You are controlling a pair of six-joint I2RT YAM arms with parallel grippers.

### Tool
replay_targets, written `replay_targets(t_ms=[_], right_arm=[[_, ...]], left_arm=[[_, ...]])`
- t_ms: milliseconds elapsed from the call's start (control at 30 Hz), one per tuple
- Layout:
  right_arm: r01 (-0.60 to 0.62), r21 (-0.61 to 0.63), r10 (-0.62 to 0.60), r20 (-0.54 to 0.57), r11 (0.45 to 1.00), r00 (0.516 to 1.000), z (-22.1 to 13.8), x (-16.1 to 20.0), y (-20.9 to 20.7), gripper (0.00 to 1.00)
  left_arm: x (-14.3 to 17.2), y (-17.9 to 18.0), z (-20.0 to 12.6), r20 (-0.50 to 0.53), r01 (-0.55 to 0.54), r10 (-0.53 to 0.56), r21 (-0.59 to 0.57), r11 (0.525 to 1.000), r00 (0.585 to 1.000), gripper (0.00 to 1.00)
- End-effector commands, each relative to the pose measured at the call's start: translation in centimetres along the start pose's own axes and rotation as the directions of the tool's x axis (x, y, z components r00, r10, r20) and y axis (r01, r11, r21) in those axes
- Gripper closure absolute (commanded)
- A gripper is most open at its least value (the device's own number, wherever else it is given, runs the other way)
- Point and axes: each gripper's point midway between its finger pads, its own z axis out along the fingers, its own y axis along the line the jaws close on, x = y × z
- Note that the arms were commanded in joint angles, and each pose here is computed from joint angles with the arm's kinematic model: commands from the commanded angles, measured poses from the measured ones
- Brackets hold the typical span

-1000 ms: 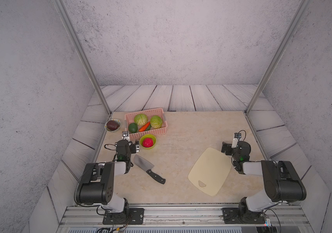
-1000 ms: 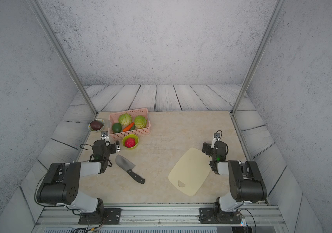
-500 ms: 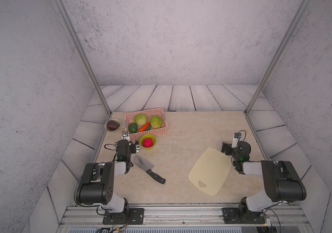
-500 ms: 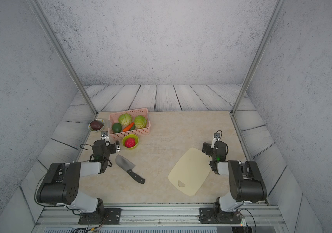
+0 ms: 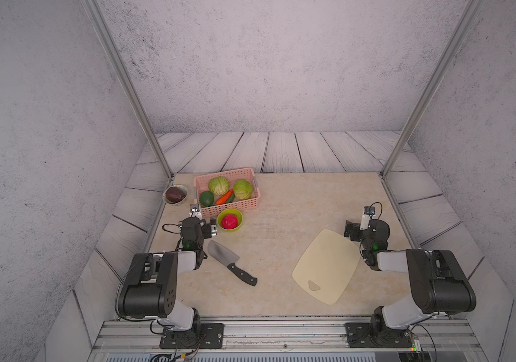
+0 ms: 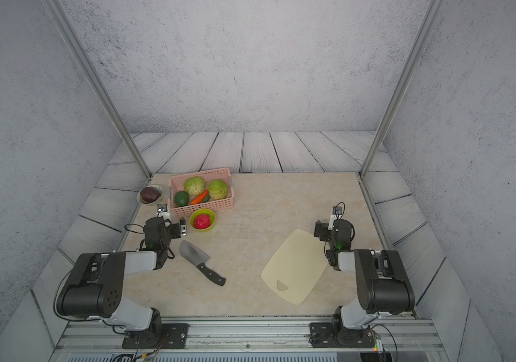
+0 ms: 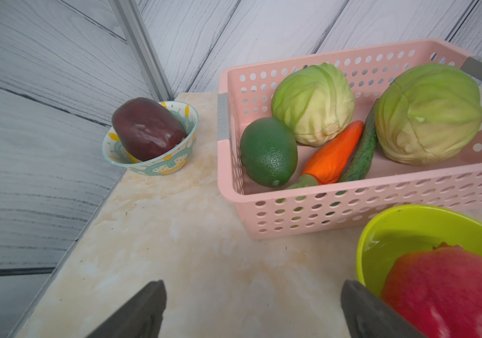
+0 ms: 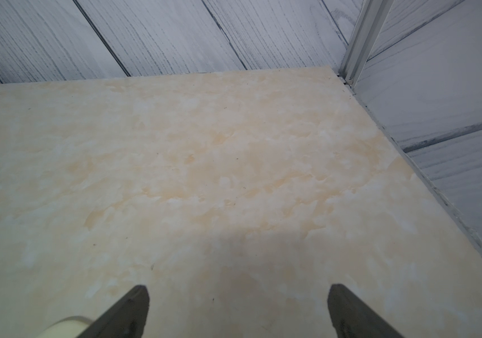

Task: Align the knife with the edge of the cutting board
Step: Move the knife to the center of the board.

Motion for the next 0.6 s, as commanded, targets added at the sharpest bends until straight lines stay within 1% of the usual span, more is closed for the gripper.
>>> replay_targets(t_ms=[0,100,133,233,433,567], right_arm=[[0.013,0.005,-0.013,0.035,1.0,0.999,-0.1,-1.5,0.1,0.01],[0.012,0.008,-0.013,0.028,1.0,1.0,-0.3,-2.1,0.1,0.01],[0.005,0.02,-0.005,0.006,1.0,1.0,-0.5,-2.0,-0.1,0.01],[-0.005,0.042,0.006,-0.01,0.999,1.0,-0.9,-2.9,-0.5,0.01],[-0.016,0.045,0.017,-0.019,0.999,1.0,-1.6,-3.5,-0.5,0.01],[-0.036,0.061,0.037,-0.014,0.997,0.999,-2.8,-4.5,-0.9,0.01]], left_arm=[[-0.5,-0.4,-0.2,0.007,-0.02,0.019,0.022,1.0,1.0,0.02],[-1.4,0.1,-0.5,0.01,-0.012,0.013,-0.003,1.0,1.0,0.02],[-1.7,0.3,-0.6,0.007,-0.007,0.007,-0.015,1.0,1.0,0.02],[-2.5,0.8,-0.8,-0.018,-0.006,0.005,-0.049,0.999,1.0,0.02],[-3.4,1.7,-1.7,-0.026,0.0,-0.003,-0.125,0.992,1.0,0.02],[-5.0,2.6,-2.9,-0.006,0.036,-0.037,-0.184,0.982,0.999,0.02]])
